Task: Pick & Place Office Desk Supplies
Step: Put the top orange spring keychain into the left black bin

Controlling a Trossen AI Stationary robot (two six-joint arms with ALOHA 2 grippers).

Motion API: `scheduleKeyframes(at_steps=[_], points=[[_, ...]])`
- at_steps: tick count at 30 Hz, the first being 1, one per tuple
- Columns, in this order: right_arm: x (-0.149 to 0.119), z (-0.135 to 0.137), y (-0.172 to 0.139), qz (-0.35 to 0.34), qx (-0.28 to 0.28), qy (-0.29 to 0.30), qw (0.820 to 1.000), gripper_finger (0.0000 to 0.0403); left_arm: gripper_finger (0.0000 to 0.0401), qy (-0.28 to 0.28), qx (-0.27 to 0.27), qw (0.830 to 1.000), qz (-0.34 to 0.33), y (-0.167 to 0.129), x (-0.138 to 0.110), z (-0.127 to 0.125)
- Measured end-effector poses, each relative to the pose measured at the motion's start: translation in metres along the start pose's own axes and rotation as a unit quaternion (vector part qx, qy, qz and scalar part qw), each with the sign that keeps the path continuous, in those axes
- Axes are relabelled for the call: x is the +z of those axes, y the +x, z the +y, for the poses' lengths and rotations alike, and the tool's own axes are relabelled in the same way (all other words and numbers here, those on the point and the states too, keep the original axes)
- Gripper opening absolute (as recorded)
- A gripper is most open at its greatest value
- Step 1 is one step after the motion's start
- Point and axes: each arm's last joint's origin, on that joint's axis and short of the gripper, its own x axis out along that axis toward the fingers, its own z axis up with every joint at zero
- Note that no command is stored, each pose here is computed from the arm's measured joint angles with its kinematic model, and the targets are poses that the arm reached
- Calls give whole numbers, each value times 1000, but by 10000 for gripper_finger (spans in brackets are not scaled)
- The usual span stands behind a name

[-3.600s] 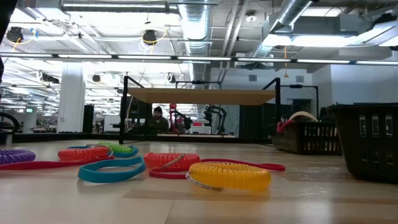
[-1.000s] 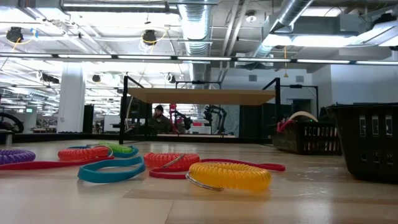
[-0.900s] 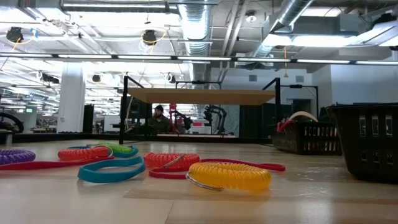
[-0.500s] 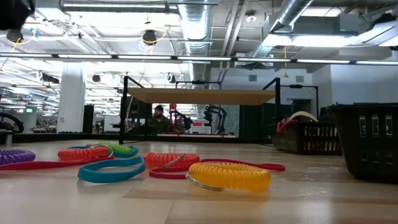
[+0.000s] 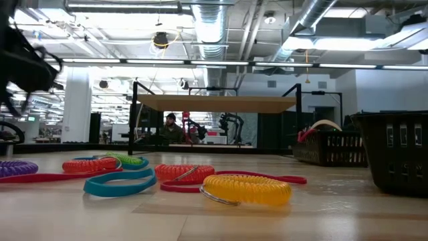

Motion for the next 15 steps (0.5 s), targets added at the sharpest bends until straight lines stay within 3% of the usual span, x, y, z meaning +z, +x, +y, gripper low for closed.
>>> scheduleKeyframes(at_steps=[15], points=[[5, -5, -20, -15, -22, 8, 1000, 16, 0, 43, -113, 991, -52, 4, 76, -33]])
